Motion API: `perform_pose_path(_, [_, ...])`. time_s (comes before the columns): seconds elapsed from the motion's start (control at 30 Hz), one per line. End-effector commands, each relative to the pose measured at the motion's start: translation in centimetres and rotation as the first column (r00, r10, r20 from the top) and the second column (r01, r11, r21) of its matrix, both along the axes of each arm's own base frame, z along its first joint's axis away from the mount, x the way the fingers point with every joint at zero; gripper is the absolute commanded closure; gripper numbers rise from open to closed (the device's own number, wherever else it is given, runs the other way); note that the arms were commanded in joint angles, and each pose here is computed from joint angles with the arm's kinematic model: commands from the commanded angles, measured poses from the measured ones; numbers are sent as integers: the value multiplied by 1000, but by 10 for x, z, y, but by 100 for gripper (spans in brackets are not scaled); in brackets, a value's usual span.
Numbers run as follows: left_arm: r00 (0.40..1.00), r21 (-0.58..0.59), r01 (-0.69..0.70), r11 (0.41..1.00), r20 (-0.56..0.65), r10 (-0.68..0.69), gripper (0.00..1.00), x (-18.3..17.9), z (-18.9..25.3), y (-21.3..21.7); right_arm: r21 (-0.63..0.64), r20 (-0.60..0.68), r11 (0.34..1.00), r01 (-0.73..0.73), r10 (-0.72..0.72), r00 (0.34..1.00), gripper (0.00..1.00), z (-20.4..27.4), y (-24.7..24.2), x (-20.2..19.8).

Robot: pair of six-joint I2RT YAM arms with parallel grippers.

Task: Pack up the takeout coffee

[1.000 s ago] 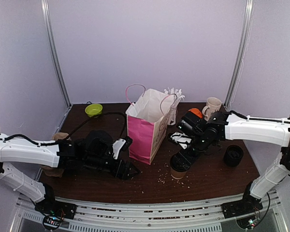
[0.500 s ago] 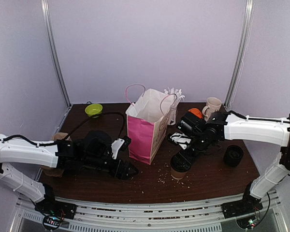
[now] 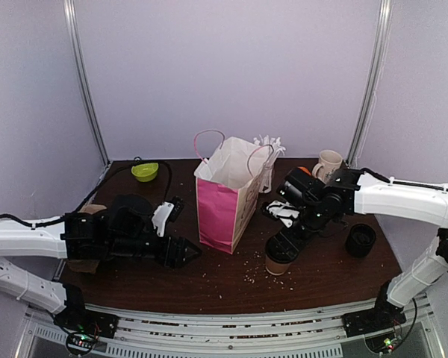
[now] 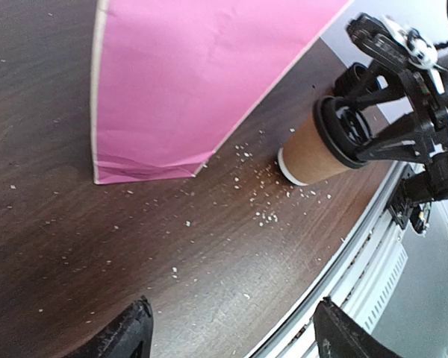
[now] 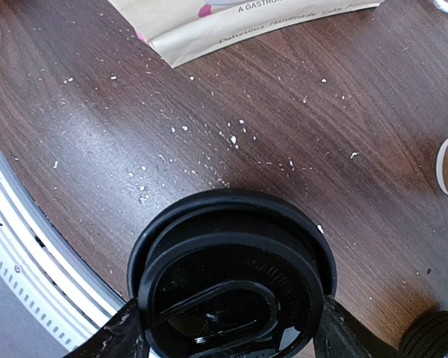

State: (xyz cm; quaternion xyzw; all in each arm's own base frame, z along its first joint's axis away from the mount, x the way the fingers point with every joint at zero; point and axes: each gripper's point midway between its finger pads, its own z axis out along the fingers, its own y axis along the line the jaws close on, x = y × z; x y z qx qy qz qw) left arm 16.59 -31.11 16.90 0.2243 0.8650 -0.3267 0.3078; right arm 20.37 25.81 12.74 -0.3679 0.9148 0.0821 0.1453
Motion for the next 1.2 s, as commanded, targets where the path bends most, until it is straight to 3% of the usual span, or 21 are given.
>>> perform_pose_path(0.0, [993,-11,-101,995,65,102,23,13,24,17,32,25,999,16,-17,1000,35,24,-5,-4])
perform_pose_path(0.4, [910,-91,-294,951,277,308,17,65,121,59,310,2,950,-49,51,999,36,108,26,-34])
perform_pose_path(0.63, [895,-107,-257,960,348,279,13,119,176,38,314,22,949,-31,25,999,36,112,16,-37])
perform_pose_path(0.9, [906,2,-187,982,387,172,6,161,181,-2,320,36,947,-12,1,999,36,101,8,-38])
perform_pose_path(1.17, [929,146,-125,981,364,64,11,189,146,-29,327,48,945,-3,-13,999,36,102,6,-37])
